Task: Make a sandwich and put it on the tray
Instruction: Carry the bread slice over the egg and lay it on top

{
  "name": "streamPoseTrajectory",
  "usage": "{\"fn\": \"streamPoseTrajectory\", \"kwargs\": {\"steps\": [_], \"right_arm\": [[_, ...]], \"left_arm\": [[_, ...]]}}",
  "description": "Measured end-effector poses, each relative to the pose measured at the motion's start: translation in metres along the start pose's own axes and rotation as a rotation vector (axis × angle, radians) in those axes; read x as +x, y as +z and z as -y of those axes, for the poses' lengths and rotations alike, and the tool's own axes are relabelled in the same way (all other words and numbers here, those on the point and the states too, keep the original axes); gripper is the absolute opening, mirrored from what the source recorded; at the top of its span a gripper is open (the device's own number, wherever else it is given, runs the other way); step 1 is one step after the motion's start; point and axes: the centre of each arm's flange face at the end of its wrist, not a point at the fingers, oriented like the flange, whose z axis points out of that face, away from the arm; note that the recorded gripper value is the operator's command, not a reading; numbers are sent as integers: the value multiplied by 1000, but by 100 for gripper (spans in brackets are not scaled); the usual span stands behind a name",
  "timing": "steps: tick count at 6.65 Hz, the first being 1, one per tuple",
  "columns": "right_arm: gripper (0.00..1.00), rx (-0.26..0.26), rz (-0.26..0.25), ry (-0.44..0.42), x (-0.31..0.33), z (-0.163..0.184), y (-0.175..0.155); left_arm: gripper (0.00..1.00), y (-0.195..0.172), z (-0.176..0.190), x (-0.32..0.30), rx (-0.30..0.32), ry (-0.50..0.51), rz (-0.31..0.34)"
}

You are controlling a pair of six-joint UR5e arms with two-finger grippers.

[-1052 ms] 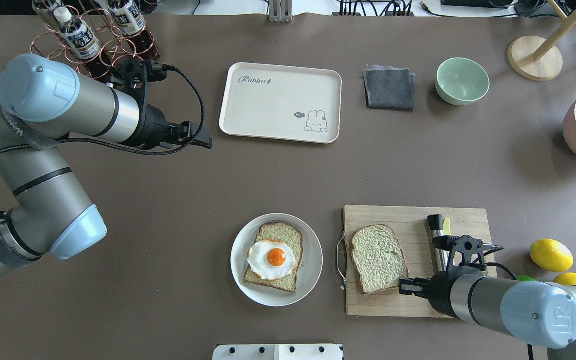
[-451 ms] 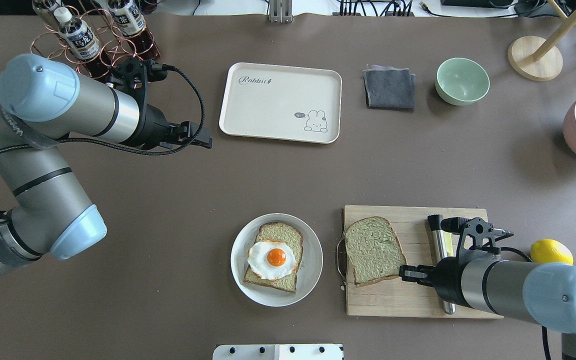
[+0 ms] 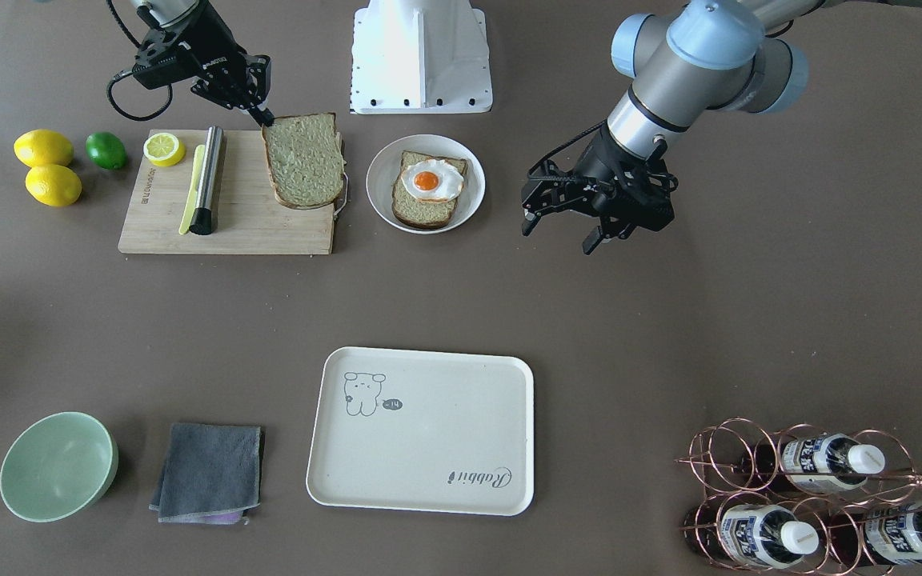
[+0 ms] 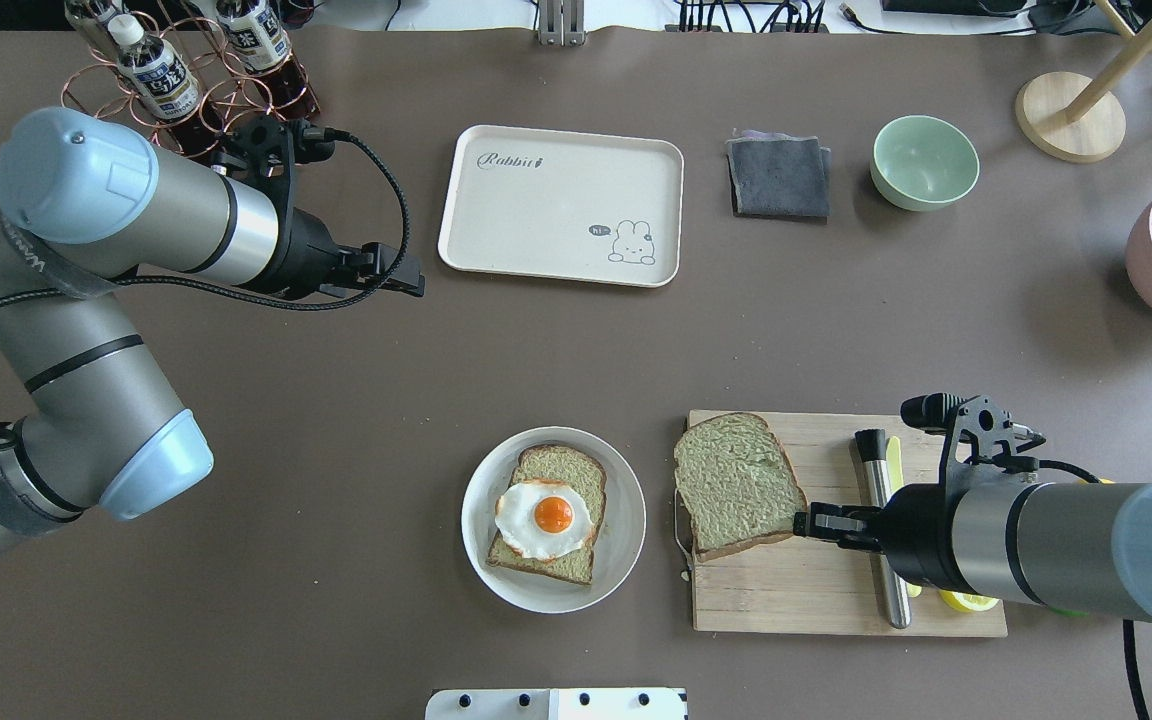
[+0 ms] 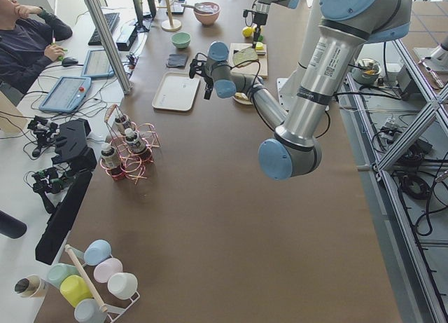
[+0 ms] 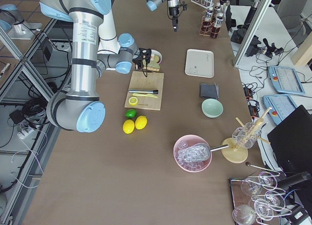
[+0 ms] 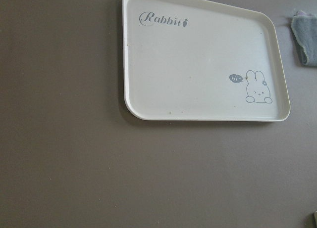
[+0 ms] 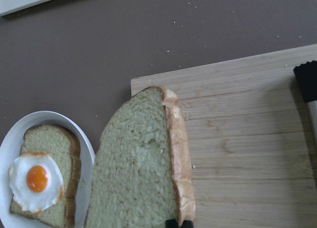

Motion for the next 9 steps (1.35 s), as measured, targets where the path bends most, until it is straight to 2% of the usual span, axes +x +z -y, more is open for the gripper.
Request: {"fn": "streamPoseTrajectory", "kwargs": {"steps": [2, 4, 7, 9], "right_arm": [[0, 1, -13, 65, -63, 1, 9], [0, 31, -39, 116, -113, -25, 37], [0, 66, -48, 133, -144, -74, 86], [0, 87, -57, 154, -150, -90, 105]], "left_arm": [[98, -1, 0, 1, 1, 1, -2], [98, -1, 0, 0, 0, 2, -2], [98, 0, -1, 0, -3, 4, -1], [98, 0, -1, -1, -5, 5, 0]]}}
